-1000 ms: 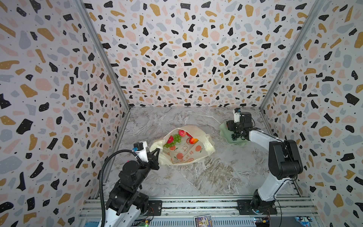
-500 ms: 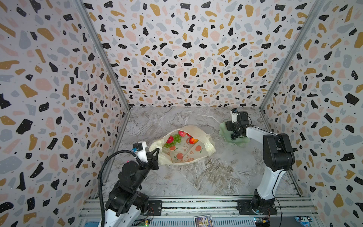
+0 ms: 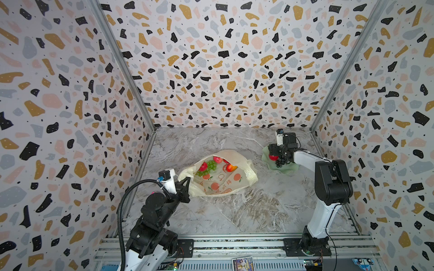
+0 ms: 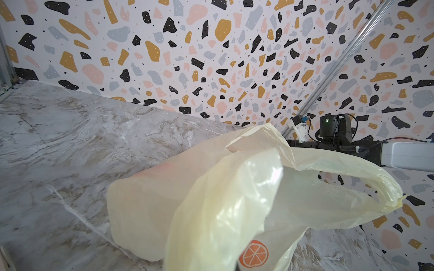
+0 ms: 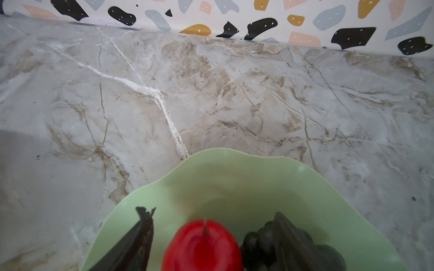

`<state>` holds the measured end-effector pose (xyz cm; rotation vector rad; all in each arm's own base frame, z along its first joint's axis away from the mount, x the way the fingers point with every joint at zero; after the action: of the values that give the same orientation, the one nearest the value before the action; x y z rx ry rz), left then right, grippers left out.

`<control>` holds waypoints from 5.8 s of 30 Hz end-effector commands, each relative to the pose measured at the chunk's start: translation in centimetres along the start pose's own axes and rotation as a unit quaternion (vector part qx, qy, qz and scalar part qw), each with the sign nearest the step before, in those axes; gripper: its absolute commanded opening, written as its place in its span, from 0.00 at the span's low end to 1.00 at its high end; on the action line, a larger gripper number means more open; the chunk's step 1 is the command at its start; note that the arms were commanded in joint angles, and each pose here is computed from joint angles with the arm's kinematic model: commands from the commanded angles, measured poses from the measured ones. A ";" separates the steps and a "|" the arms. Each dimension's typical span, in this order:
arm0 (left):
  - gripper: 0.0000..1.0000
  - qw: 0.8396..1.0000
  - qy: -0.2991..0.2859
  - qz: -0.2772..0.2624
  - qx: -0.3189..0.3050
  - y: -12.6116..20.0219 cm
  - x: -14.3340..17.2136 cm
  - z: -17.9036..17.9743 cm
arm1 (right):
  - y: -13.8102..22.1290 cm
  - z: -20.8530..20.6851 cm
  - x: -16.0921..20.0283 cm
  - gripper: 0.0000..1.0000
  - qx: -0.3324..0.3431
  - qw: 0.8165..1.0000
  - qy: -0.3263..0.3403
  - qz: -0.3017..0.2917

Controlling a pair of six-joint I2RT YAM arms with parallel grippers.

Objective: Take fruits out of the plastic bag
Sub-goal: Place the fake fruit on the plate, then take out the fake fruit from the plastic bag.

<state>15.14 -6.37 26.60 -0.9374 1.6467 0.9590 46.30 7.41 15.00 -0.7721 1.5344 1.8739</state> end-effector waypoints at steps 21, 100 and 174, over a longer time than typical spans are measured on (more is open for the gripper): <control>0.00 0.999 -0.016 -0.023 0.043 0.4 -0.6 -0.9 | 10.8 6.6 -6.5 0.74 -0.125 0.988 0.009 -0.085; 0.00 0.994 0.073 0.074 0.029 3.3 3.3 -0.4 | 3.1 39.1 13.4 0.84 -0.399 0.912 0.058 -0.073; 0.00 0.991 0.112 0.051 -0.048 0.6 2.9 1.2 | 26.9 30.8 7.5 0.39 -0.607 0.771 0.168 -0.092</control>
<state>14.23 -5.15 23.14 -1.0631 1.8753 1.0921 20.03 34.62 30.11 -1.7248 0.1935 2.5335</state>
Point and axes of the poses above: each gripper's point midway between its finger pads, its own y axis back along the fingers, its own z axis along the line the jaws close on, x = y × z, the point moved 7 cm from there along y, back along the fingers, and after that the axes turned 12 degrees about -y, right-handed, at the moved point
